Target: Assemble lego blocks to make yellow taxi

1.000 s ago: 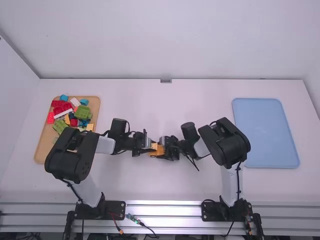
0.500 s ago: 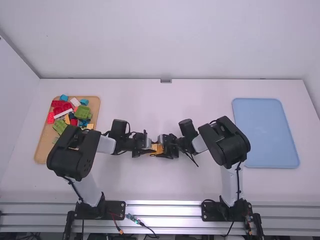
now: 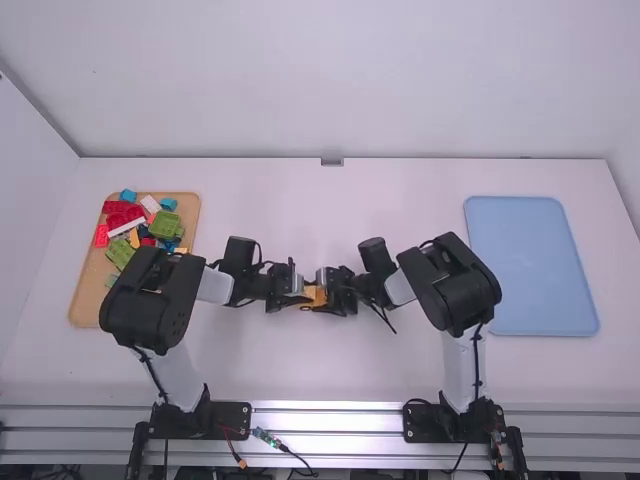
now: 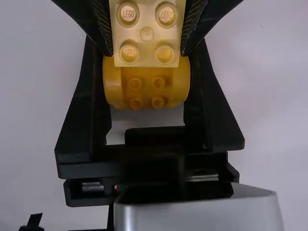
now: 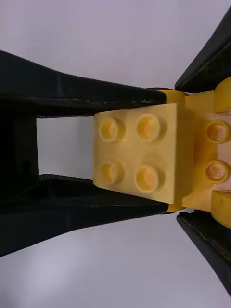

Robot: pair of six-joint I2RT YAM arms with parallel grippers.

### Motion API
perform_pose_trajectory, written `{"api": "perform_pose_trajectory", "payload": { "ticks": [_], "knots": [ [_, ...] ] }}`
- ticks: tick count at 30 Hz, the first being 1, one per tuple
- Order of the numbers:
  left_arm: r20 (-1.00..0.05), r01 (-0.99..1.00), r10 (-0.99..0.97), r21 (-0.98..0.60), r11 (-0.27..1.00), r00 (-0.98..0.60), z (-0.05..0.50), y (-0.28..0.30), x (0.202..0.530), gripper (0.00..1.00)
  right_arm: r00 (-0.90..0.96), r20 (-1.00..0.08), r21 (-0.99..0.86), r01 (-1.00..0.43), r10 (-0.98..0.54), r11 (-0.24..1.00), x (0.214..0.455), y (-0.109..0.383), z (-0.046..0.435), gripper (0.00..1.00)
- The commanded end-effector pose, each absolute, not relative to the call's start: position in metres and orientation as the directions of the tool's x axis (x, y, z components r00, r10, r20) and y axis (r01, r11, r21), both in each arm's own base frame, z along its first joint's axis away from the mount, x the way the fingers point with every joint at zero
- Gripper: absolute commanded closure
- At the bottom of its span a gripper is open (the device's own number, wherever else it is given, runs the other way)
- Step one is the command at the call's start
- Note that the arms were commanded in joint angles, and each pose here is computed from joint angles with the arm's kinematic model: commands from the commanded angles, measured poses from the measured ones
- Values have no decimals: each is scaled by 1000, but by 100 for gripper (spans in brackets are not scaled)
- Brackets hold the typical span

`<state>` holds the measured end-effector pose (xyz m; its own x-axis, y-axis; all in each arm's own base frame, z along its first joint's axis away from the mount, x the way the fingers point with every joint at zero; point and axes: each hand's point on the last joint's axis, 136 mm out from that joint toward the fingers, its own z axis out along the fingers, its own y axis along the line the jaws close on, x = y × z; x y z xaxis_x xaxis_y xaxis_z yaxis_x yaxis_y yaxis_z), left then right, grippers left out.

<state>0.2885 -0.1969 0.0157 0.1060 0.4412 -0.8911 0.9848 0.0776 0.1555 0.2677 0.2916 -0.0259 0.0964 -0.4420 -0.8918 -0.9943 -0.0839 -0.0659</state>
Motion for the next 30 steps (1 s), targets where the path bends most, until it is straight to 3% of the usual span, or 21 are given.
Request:
{"api": "perform_pose_trajectory", "payload": {
  "ticks": [1,8,10,15,18,22,30],
  "knots": [
    [-899,990,428,126,64,86,11,-198,280,86,78,-890,-45,-996,-450,-82,265,290,-32,45],
    [-899,991,430,116,63,78,12,-198,281,71,74,-890,-42,-996,-451,-80,265,290,-32,45],
    [-900,992,430,112,62,75,12,-199,281,61,72,-889,-40,-996,-452,-80,265,290,-32,45],
    [-900,992,430,110,61,74,13,-199,282,53,73,-889,-41,-996,-451,-80,265,290,-32,45],
    [-899,992,430,113,62,76,13,-199,282,36,71,-889,-39,-996,-452,-80,265,290,-32,45],
    [-900,988,425,134,71,92,19,-196,282,20,71,-889,-39,-996,-452,-80,265,290,-32,45],
    [-902,981,415,173,87,122,48,-195,277,19,71,-889,-39,-996,-452,-80,265,290,-32,45]
  ]
}}
